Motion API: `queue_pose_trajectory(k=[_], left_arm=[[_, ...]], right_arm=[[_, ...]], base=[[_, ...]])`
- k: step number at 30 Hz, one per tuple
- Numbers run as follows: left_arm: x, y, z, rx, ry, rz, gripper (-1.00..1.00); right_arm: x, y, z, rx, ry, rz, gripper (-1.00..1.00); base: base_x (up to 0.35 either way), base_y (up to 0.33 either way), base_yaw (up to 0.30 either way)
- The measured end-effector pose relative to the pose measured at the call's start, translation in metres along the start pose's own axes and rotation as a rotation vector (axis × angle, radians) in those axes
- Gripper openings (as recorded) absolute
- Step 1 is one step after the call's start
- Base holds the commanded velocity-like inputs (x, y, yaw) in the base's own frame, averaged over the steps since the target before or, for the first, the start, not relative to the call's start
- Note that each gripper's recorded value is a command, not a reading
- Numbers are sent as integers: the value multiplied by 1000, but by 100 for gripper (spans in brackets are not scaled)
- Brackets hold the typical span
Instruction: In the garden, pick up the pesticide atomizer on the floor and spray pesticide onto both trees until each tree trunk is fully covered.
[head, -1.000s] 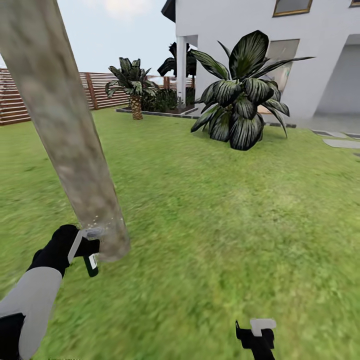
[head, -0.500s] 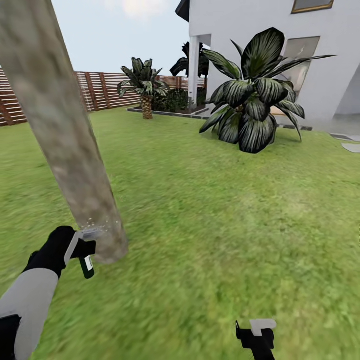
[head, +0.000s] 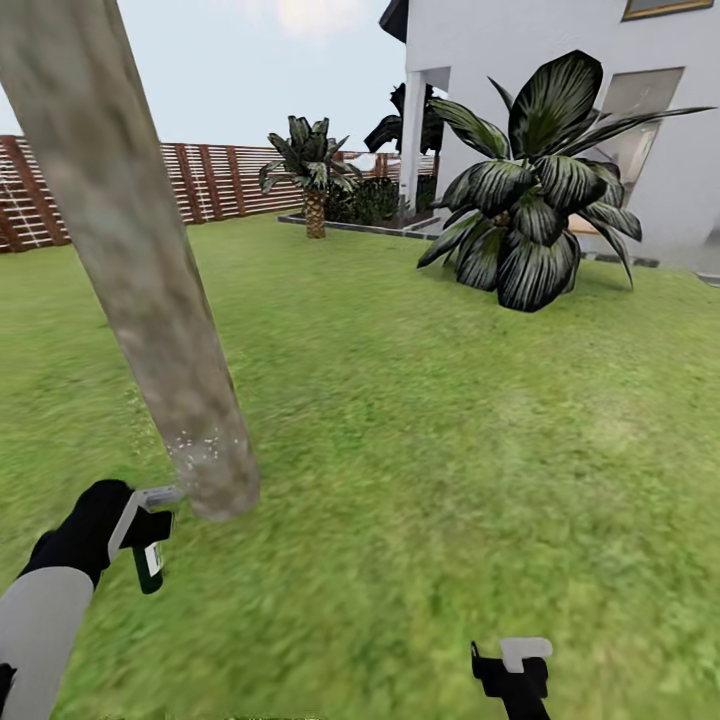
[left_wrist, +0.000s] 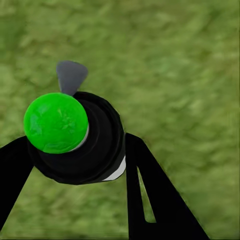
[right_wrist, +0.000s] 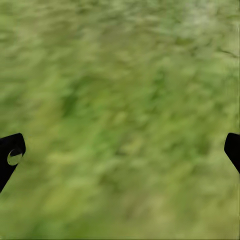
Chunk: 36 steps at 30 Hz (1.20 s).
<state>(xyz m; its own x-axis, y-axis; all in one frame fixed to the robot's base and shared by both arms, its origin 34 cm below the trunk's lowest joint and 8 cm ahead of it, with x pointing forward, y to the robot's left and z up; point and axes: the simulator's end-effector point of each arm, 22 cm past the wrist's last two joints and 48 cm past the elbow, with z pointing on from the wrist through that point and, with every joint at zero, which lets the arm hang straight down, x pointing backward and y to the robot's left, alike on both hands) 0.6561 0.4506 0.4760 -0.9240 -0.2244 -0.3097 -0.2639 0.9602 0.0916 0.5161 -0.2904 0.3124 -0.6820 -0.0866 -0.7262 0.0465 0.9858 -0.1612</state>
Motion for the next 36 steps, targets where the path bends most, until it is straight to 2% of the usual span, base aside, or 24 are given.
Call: queue_pose_trajectory(k=[4,8,26,36], left_arm=[[11,-5,6,4,11,8,-100],[12,-5,9,5,-6,10,-100],[13,-5,10,3,-6,13,-100],[44,-1,23,-5,47,19,-100]], right_arm=[[0,0,0,0,0,0,100],[0,-1,0,0,0,0,100],[0,-1,0,1,-1,-1,100],[0,0,0,-1,-1,0,100]], base=[[0,-1,187],[46,-38,20],[189,-217,7],[196,-224,254]])
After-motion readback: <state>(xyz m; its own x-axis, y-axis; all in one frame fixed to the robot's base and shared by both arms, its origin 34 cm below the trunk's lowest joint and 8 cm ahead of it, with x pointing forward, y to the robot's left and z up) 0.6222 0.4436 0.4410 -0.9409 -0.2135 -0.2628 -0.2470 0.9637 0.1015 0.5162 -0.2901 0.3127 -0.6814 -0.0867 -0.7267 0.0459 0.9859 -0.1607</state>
